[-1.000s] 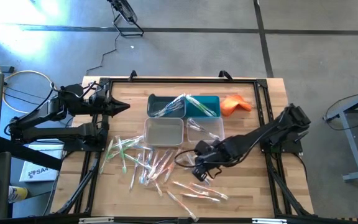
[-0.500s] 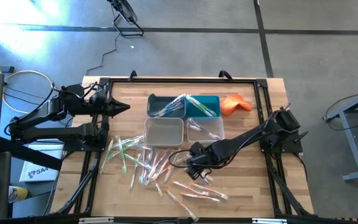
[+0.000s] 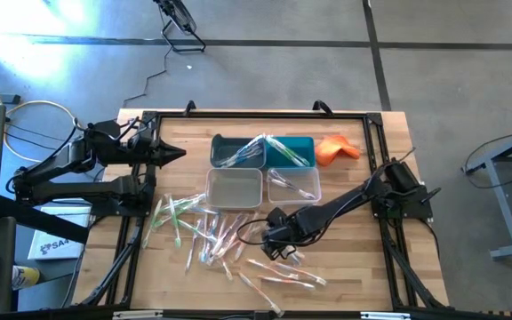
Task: Pick & Place Toothbrushes
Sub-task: Put the blue toothbrush into the dark blue bin
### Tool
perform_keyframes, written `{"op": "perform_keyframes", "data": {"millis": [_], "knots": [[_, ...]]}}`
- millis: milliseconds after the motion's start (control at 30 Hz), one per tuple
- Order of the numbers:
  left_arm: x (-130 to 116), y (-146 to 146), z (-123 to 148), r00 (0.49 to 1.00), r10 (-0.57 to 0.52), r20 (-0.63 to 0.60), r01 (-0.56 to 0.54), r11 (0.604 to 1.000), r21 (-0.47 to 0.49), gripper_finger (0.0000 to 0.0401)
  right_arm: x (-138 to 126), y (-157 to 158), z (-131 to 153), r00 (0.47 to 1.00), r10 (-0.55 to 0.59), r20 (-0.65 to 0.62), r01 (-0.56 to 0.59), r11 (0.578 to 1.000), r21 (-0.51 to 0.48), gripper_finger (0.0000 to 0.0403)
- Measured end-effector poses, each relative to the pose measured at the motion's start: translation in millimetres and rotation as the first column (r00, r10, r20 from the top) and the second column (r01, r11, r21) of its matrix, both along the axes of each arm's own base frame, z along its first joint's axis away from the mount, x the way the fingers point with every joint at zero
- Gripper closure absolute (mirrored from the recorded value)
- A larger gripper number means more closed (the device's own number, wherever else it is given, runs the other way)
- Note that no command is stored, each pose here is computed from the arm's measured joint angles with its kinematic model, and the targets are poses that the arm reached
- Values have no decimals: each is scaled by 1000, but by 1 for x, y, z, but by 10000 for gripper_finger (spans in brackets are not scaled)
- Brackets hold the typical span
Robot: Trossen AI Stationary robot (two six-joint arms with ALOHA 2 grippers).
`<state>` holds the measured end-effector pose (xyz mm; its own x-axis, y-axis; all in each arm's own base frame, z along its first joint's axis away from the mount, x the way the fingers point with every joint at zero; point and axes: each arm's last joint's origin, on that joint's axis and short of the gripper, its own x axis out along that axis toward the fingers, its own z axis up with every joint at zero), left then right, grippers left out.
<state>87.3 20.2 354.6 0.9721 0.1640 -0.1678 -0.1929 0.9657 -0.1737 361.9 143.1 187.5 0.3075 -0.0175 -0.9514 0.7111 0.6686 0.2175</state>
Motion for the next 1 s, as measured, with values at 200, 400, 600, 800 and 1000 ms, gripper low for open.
{"op": "perform_keyframes", "data": {"millis": [200,400,600,800,1000], "knots": [[0,0,0,1000,0,0,0,1000,0,401,0,-2,0,1000,-15,18,16,998,-54,254],[0,0,0,1000,0,0,0,1000,0,401,-5,-4,-10,1000,-13,-19,12,998,-58,254],[0,0,0,1000,0,-1,0,1000,0,401,-9,-3,-21,1000,2,-29,-2,1000,-8,254],[0,0,-1,1000,1,-12,-1,1000,-3,401,-10,-3,-31,1000,4,2,-4,1000,7,254],[0,0,-2,1000,4,-25,-5,1000,-5,401,-15,-4,-38,1000,7,-11,-7,1000,6,257]]}}
